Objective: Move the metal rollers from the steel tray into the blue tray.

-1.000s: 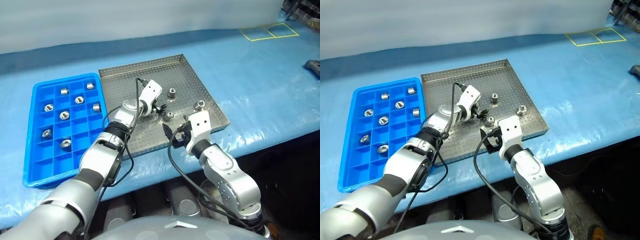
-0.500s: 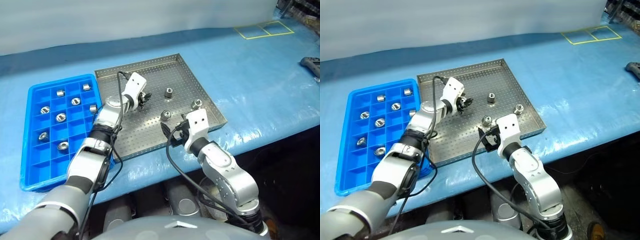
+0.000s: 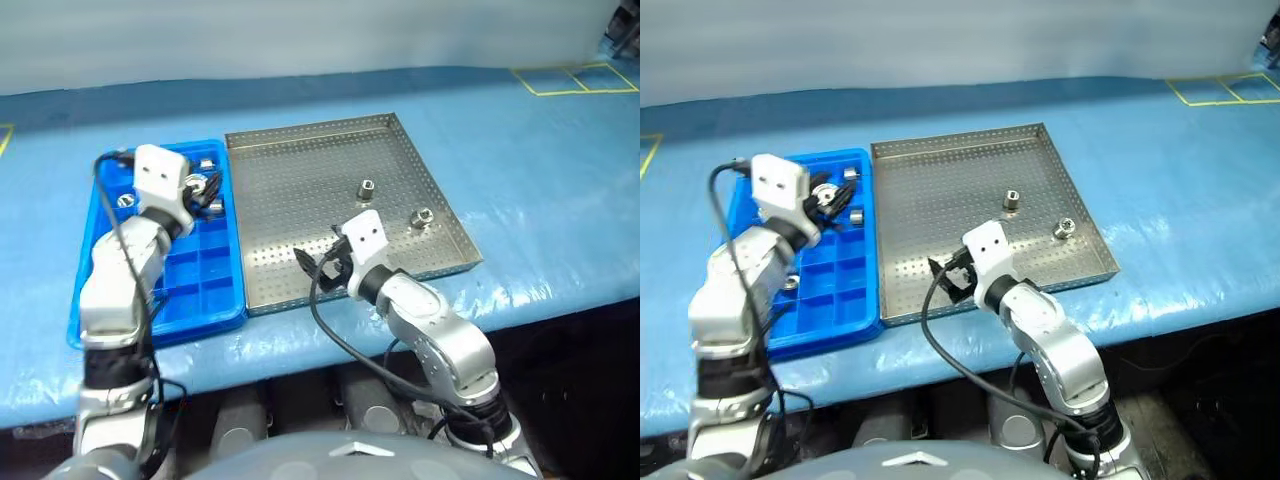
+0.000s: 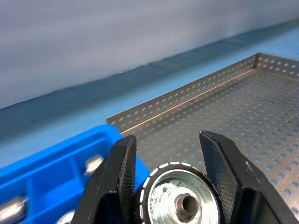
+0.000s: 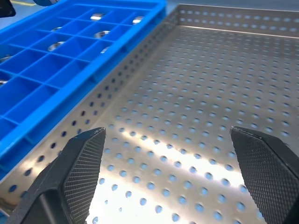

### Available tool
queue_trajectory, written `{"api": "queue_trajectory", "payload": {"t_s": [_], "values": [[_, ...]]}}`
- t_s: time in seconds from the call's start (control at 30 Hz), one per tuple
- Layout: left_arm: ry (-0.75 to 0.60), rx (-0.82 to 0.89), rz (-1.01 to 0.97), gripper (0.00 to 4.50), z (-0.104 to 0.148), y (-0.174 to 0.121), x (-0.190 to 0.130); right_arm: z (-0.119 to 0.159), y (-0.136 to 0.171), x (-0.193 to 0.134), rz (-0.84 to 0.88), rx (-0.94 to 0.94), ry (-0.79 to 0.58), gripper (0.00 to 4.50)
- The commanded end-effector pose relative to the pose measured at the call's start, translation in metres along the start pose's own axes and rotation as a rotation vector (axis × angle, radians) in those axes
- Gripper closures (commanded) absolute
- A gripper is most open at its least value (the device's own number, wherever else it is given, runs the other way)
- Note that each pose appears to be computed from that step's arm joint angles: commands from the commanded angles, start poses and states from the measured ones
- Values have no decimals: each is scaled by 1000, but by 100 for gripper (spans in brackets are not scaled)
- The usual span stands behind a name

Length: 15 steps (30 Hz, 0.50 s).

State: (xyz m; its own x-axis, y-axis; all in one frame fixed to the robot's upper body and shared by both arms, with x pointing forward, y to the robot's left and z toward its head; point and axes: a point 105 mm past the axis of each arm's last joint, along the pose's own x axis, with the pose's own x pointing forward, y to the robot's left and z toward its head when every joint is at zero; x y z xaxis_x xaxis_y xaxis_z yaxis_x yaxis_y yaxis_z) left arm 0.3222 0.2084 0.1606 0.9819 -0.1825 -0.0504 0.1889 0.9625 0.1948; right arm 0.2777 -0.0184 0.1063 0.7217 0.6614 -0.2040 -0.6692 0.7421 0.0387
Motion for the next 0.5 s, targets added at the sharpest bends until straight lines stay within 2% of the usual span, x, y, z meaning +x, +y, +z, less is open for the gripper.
{"api": "queue_trajectory", "payload": {"t_s": [0.03,0.27,0.5], "values": [[-49,15,67,261,16,6,-30,17,19,10,119,-38,-58,0],[92,11,221,261,-17,12,-82,26,53,30,325,-107,-71,0],[190,-4,337,261,-45,20,-107,25,65,34,401,-121,-70,0]]}}
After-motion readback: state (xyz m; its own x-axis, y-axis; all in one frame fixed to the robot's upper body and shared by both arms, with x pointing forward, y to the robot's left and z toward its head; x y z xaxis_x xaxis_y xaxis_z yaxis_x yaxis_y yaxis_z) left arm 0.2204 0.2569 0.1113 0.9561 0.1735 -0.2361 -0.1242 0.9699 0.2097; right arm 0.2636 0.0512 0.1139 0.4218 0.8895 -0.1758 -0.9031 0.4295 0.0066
